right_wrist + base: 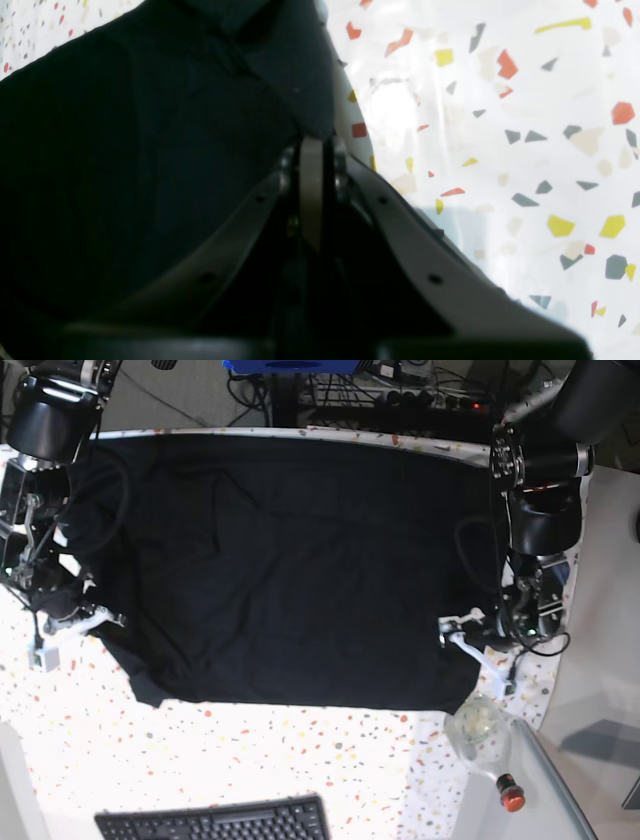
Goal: Layout the t-shirt on the table in an organized manner, then fold the t-shirt properly
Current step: 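Grasp the shirt hem corners with both grippers and lift them, then fold the hem with both grippers toward the collar edge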
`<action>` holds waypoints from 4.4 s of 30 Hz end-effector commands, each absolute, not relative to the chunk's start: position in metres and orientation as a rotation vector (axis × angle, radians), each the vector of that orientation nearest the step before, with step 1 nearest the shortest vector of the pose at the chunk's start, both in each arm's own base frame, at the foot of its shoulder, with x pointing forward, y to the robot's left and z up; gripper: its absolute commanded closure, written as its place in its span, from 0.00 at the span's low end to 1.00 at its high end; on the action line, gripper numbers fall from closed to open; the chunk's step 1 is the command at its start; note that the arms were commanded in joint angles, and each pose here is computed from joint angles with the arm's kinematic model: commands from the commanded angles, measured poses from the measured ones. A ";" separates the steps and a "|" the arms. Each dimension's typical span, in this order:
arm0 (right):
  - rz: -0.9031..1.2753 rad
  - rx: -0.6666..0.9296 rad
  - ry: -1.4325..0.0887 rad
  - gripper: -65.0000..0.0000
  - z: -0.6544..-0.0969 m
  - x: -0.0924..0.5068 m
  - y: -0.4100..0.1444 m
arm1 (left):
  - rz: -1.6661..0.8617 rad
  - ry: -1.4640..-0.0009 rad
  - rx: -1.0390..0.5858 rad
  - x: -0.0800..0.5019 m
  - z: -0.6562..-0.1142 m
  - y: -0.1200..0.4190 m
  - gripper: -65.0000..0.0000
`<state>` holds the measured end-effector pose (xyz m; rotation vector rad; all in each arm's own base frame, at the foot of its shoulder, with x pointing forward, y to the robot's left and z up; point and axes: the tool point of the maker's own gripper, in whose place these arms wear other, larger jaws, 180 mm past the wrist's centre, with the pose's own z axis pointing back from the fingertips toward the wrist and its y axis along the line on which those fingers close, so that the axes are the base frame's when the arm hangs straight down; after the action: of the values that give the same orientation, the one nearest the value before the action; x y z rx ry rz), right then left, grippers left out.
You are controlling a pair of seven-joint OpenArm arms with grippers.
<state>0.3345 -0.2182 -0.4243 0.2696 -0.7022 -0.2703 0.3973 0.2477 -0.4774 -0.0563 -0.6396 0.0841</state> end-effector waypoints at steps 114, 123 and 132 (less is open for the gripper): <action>-0.169 0.209 -0.827 1.00 -0.375 0.382 -0.243 | 0.130 -0.794 -0.118 0.413 -0.422 0.274 1.00; -0.095 0.143 -0.870 1.00 -0.382 0.424 -0.266 | -0.007 -0.773 -0.108 0.432 -0.409 0.251 1.00; 0.034 0.057 -0.963 1.00 -0.403 0.436 -0.280 | -0.020 -0.817 -0.097 0.446 -0.390 0.253 1.00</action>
<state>0.4234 -0.2680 -0.4227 0.0711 -0.9092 0.0363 0.4268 0.2490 -0.4161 -0.0987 -0.7394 -0.0150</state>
